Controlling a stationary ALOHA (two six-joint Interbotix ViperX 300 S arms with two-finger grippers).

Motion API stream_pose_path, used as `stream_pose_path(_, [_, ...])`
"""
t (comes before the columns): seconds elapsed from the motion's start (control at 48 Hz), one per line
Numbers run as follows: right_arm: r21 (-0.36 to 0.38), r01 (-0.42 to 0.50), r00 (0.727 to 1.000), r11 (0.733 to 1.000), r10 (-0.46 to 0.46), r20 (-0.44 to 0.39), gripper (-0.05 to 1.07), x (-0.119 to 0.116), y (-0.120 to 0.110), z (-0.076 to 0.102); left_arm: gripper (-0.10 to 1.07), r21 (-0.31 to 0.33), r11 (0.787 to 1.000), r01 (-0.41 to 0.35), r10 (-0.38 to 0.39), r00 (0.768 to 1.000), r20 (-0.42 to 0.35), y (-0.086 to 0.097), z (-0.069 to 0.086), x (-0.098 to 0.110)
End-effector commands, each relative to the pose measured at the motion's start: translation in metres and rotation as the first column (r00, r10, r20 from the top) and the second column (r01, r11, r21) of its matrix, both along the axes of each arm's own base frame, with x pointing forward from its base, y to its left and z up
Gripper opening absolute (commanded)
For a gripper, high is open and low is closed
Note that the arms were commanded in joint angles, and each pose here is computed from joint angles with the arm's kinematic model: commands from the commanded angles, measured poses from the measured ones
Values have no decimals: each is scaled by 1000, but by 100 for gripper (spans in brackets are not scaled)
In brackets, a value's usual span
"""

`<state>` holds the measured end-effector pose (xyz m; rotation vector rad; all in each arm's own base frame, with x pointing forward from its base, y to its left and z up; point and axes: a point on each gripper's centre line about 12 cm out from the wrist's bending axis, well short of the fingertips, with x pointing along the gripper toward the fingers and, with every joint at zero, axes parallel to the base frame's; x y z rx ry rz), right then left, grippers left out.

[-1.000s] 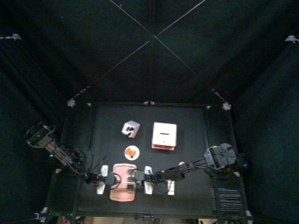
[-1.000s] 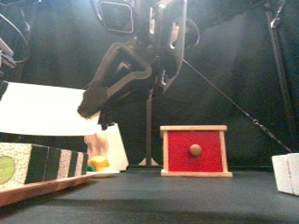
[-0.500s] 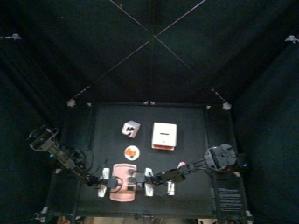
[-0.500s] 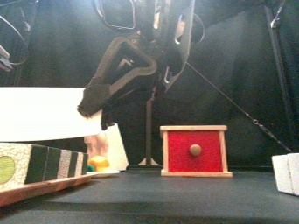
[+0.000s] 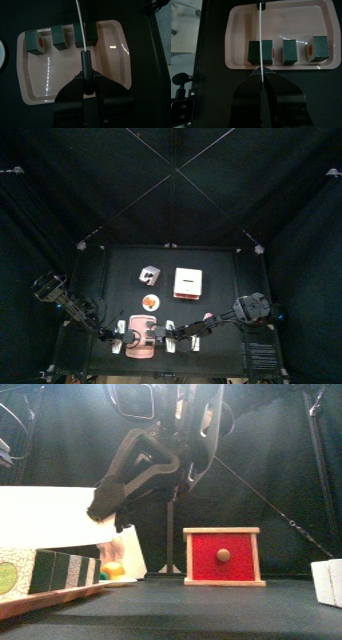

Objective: Cut sushi roll

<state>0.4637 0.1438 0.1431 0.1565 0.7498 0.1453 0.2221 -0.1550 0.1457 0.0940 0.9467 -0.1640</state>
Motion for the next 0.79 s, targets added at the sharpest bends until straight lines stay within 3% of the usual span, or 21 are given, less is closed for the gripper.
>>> stream_pose_path(0.0, [12, -10, 1000, 1000, 10, 22, 37, -2, 7, 12, 41, -6, 1000, 15, -15, 1000, 1, -5, 1, -1])
stream_pose_path(0.771, [13, -13, 1000, 1000, 13, 23, 37, -1, 8, 12, 41, -10, 1000, 25, -25, 1000, 7, -9, 4, 0])
